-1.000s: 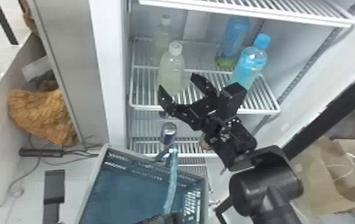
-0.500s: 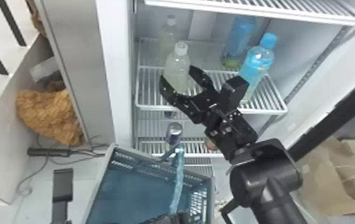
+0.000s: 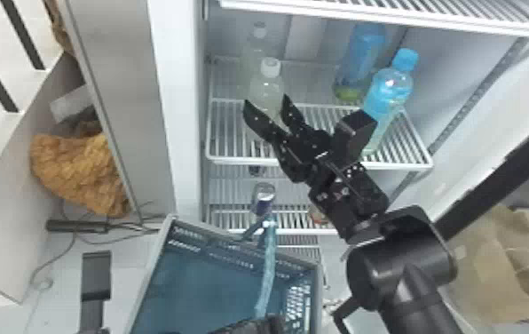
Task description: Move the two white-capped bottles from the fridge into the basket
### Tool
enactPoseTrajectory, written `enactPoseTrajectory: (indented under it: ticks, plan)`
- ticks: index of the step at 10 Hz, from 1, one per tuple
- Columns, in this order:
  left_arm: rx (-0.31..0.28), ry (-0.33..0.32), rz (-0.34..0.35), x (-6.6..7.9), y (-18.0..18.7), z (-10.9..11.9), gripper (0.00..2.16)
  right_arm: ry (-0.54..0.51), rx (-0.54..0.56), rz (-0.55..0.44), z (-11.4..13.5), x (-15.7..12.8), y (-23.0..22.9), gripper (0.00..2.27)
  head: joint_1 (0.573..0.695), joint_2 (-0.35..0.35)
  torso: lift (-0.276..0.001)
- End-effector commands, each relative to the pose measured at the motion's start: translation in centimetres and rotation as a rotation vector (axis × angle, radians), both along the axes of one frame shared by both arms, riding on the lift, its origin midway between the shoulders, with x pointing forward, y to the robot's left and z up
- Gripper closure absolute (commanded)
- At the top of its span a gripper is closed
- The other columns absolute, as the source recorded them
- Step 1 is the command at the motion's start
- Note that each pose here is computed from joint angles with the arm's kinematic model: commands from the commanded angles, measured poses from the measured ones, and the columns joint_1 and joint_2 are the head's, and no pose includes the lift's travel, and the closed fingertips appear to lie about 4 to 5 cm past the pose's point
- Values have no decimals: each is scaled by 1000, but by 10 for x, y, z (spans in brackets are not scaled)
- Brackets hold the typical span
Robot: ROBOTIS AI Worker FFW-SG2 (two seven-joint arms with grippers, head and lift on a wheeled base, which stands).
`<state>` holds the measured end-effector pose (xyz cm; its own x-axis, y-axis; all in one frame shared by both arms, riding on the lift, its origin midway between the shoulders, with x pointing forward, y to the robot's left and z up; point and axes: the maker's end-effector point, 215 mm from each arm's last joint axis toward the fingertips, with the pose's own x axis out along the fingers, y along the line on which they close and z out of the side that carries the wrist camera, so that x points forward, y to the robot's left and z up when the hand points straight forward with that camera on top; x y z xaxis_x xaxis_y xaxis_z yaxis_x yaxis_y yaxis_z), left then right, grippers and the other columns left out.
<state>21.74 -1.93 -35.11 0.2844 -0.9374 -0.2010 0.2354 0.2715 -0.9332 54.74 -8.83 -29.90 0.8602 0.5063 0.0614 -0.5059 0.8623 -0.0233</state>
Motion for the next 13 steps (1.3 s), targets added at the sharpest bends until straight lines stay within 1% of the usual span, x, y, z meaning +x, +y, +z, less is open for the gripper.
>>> enactPoseTrajectory:
  ticks: [1,2,4,6,7,9,13]
  plan:
    - [-1,0,-1,0,0,0,1194,-13,7,-2,6,-3,-1,901,695,-160,0]
    - [0,0,1,0,0,0,1193,-20,11,-4,10,-5,-2,901,695,-161,0]
    - [-1,1,3,0,0,0,1193,-53,26,-3,30,-14,-3,901,695,-164,0]
    - [-2,4,10,0,2,-1,1193,-75,34,-2,55,-35,-7,901,695,-168,0]
    - [-1,3,11,1,2,-1,1193,-74,32,-12,62,-45,-14,901,695,-173,0]
    - [-1,6,11,0,2,-1,1193,-59,33,-26,69,-66,-25,901,695,-190,0]
    - [1,9,18,0,4,-3,1194,30,43,-31,68,-124,-35,901,695,-231,0]
